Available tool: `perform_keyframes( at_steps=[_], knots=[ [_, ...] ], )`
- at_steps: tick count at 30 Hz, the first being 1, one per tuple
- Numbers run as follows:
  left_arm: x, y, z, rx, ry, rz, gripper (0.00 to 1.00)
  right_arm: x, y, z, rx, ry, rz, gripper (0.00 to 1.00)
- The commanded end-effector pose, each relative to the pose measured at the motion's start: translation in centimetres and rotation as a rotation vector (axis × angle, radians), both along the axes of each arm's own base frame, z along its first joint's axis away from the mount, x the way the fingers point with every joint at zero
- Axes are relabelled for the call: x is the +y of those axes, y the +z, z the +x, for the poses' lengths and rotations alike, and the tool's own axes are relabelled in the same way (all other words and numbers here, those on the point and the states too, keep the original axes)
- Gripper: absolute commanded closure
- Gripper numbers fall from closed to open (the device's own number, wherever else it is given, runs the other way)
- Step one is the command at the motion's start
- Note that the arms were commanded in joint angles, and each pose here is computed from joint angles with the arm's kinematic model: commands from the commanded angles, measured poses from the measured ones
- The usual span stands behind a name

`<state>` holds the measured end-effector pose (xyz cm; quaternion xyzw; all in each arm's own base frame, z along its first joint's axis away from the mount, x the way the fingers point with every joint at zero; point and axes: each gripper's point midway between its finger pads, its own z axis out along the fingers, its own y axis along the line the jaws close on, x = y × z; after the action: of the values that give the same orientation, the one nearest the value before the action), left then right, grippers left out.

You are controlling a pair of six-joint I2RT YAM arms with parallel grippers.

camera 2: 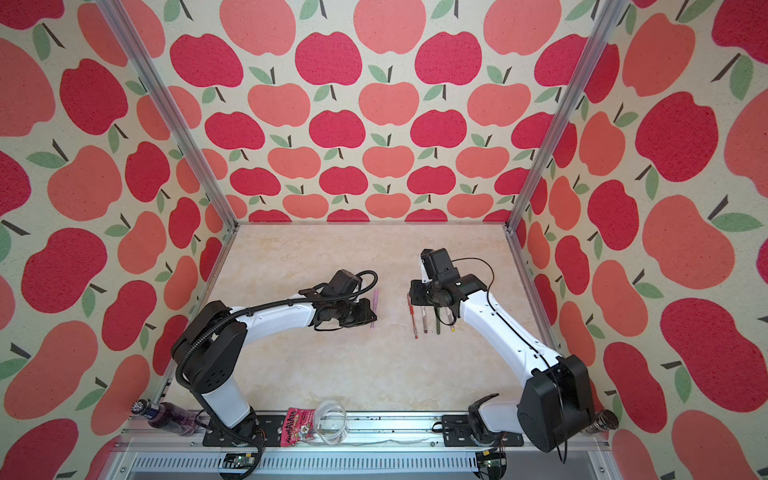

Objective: Insert the pens into the pen caps
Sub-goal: 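Lay down the pink pen with left gripper while right nears red pen, then grasp the red gel pen with the right gripper and lift it upright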

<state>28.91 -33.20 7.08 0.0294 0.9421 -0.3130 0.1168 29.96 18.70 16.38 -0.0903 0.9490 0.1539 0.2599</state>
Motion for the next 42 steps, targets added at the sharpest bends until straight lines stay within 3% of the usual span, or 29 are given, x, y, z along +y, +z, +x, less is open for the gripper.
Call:
perform_keyframes(
  at_steps=[1, 13, 21, 27, 32, 42],
  knots=[
    [0.7, -1.5, 0.5, 0.062, 0.060, 0.095, 1.00, -1.6, -2.1, -0.4, 0.028, 0.012, -0.133, 0.63],
    [0.0, -5.0, 1.0, 0.173, 0.076, 0.174, 0.90, -1.1, -5.8, -0.5, 0.108, 0.062, -0.209, 0.63],
    [0.0, -5.5, 0.8, 0.186, 0.068, 0.182, 0.67, -1.0, -7.2, -0.7, 0.132, 0.077, -0.230, 0.63],
    [0.8, -3.9, 1.1, 0.138, 0.078, 0.192, 0.59, -0.3, -9.0, -0.9, 0.171, 0.110, -0.267, 0.63],
    [2.4, -0.7, 1.6, 0.017, 0.111, 0.168, 0.51, 0.1, -10.9, -0.6, 0.206, 0.127, -0.315, 0.64],
    [4.7, 2.5, 2.1, -0.088, 0.154, 0.116, 0.49, 0.3, -13.3, 0.5, 0.234, 0.137, -0.409, 0.67]
  ],
)
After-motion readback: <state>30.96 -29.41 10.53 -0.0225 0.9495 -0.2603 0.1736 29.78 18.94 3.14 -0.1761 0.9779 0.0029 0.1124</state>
